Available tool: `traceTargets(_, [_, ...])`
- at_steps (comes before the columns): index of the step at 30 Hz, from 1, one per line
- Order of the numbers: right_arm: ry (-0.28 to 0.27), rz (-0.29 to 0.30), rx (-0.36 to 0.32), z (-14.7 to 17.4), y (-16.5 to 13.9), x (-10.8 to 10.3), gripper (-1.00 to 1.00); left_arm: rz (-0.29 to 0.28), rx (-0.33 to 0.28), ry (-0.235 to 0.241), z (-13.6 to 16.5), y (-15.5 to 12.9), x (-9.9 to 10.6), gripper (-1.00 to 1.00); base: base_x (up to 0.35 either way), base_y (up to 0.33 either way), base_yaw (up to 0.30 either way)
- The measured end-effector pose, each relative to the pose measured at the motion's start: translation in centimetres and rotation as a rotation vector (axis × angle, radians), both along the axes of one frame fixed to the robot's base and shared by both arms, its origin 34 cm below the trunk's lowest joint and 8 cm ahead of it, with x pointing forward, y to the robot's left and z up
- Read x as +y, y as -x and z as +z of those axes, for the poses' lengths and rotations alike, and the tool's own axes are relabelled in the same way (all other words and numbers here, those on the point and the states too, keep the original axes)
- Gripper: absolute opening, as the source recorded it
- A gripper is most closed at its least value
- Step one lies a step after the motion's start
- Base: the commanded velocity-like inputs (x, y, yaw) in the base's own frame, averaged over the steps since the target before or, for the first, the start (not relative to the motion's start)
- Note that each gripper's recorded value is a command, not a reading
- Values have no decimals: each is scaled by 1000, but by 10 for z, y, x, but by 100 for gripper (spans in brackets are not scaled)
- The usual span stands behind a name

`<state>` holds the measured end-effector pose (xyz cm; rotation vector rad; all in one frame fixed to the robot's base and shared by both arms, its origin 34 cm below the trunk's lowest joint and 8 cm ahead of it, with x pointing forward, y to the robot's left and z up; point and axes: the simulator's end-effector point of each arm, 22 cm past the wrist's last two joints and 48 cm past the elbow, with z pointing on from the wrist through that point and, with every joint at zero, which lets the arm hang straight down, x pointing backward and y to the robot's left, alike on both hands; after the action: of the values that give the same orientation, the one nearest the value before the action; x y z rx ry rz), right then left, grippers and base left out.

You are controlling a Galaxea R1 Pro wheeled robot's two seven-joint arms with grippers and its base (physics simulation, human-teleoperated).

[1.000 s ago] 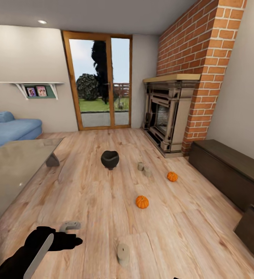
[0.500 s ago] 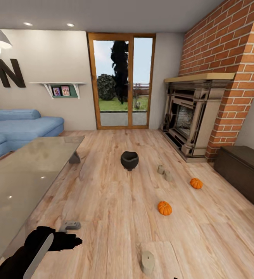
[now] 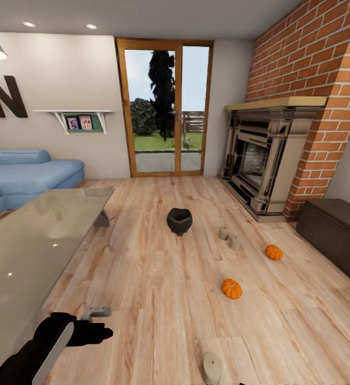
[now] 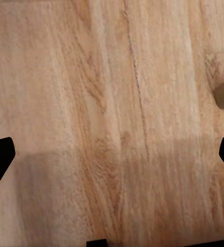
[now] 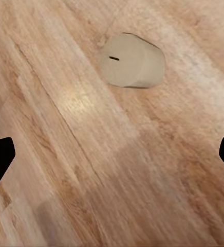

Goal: Place each of the two pumpkins and all three candles from the living room inside a cabinet in the living room (use any cabinet), then make sure every cabinet is closed, and position the cauldron so it is next to a table in the living room.

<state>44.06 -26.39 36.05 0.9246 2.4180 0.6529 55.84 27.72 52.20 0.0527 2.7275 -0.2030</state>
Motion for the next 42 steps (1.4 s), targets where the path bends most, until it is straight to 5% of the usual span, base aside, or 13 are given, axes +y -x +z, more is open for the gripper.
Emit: traceTargets(42, [6,4,32,-11,10,-1,100,-1,34,-6,-15,5,0,100,111,78,-1])
